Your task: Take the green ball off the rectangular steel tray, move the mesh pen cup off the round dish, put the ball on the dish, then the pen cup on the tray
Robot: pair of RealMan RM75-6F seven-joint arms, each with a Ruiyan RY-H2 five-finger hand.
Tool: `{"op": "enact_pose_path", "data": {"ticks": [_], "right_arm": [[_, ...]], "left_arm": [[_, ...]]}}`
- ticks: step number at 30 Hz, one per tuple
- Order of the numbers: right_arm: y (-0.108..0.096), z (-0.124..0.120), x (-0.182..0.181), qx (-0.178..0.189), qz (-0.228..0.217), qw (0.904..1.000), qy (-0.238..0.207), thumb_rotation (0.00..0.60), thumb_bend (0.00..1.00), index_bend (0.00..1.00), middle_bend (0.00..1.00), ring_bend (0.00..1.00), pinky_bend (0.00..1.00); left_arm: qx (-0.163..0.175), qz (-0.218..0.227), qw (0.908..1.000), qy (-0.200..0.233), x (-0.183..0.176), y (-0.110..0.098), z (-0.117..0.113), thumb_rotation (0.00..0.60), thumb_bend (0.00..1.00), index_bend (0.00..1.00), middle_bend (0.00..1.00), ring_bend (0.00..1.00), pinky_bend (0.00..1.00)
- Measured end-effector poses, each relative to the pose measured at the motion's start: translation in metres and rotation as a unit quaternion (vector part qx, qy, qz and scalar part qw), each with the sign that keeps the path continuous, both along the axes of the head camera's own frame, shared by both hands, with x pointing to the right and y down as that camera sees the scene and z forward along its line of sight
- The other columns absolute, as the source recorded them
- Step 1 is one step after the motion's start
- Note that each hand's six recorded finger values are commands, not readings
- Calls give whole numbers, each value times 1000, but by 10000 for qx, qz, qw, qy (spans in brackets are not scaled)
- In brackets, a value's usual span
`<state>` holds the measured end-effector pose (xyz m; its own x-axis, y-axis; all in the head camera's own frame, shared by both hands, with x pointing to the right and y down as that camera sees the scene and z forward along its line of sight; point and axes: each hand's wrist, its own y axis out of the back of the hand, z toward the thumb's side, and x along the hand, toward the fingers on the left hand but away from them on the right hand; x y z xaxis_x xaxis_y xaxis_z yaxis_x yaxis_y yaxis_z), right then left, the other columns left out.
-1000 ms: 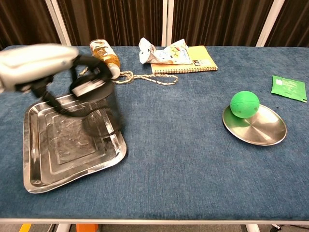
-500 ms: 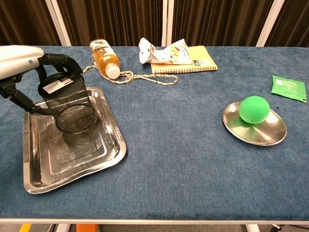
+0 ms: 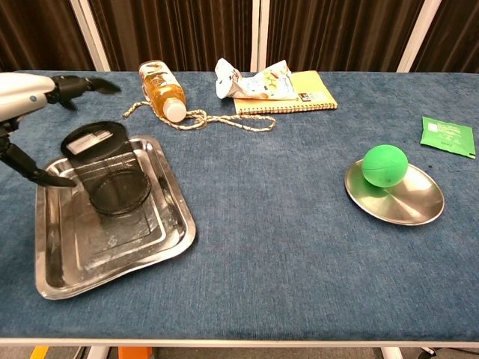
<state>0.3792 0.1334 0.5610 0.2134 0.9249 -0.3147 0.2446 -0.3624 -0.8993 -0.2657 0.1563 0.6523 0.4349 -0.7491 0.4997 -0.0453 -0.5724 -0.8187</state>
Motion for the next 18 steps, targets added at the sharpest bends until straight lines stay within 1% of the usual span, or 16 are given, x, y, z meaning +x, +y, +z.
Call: {"op": "enact_pose_path", "data": {"ticks": [3,6,10,13,14,16,17,18], "right_arm": [[2,1,2,-17,25,10000,-4,600,0,0,0,0,33],[6,2,6,-29,75,10000,5,600,0,0,0,0,33],[19,6,16,-79,199,9997,94,600,0,0,0,0,16],[32,13,25,-91,319,9991,269,600,0,0,0,0,0],[37,16,28,-78,363,9988,328,600,0,0,0,0,0],[48,21,35,-22,488,9978,439,600,0,0,0,0,0],[53,23,38,8,550,9973,478,600,0,0,0,0,0],[58,24,41,39,615,9968,511,600,0,0,0,0,0]], "left_arm": [[100,-105,9999,-92,-7,1,-6,600,42,0,0,0,129],[230,-312,9991,-149,-19,2,-12,600,42,0,0,0,132],[575,-828,9948,-174,-43,3,-26,600,43,1,0,0,133],[934,-1425,9853,-154,-71,6,-40,600,47,2,0,0,133],[1095,-1678,9796,-160,-84,9,-46,600,47,3,0,0,133],[1336,-2044,9695,-208,-104,17,-53,600,48,3,0,0,133],[1457,-2270,9626,-258,-117,24,-56,600,48,3,0,0,133],[1506,-2419,9581,-295,-126,31,-58,600,48,4,0,0,133]]}}
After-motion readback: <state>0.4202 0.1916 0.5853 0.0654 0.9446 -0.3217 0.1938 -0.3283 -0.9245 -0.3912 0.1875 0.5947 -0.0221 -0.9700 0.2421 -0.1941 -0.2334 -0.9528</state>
